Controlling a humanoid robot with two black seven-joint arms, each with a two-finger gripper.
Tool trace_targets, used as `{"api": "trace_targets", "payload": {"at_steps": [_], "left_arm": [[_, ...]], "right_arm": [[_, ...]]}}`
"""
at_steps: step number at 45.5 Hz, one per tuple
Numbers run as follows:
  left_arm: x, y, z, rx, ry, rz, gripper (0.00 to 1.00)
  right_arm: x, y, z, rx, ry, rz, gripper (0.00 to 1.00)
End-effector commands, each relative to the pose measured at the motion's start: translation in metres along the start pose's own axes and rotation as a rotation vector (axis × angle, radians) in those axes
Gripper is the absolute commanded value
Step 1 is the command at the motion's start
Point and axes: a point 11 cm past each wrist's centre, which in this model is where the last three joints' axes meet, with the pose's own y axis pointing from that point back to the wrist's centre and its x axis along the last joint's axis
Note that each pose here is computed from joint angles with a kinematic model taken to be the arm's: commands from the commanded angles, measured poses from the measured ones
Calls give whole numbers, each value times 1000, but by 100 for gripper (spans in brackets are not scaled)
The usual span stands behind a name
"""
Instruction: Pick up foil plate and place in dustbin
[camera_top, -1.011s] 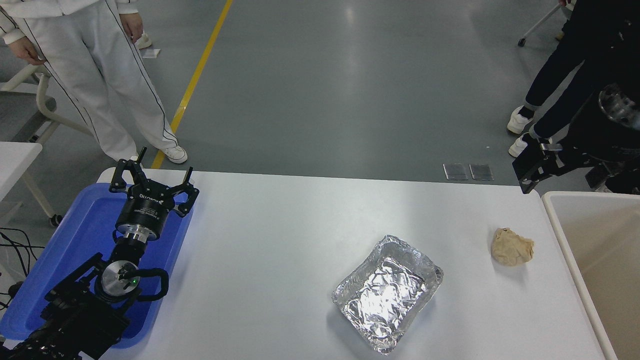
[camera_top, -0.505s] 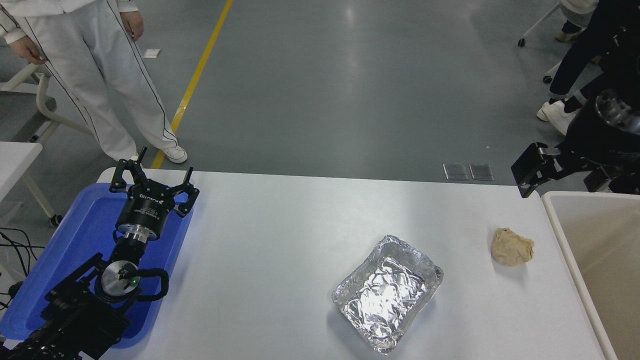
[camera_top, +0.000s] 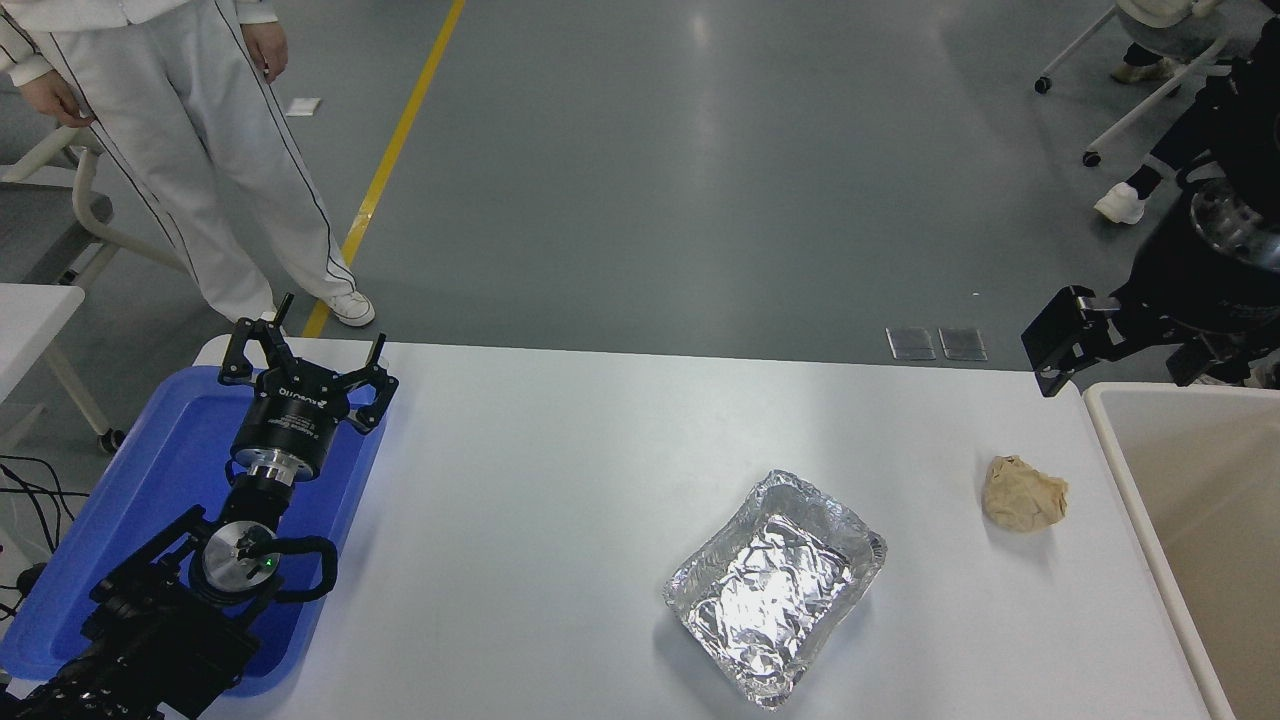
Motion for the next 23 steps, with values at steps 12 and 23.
{"api": "trace_targets", "payload": {"at_steps": [12,23], "left_arm": [[1,1,0,1,0,2,100],[0,0,0,0,0,0,100]], "right_arm": [[0,-3,-3,13,3,-6,100],[-1,-8,-8,60,0,-8,100]]}}
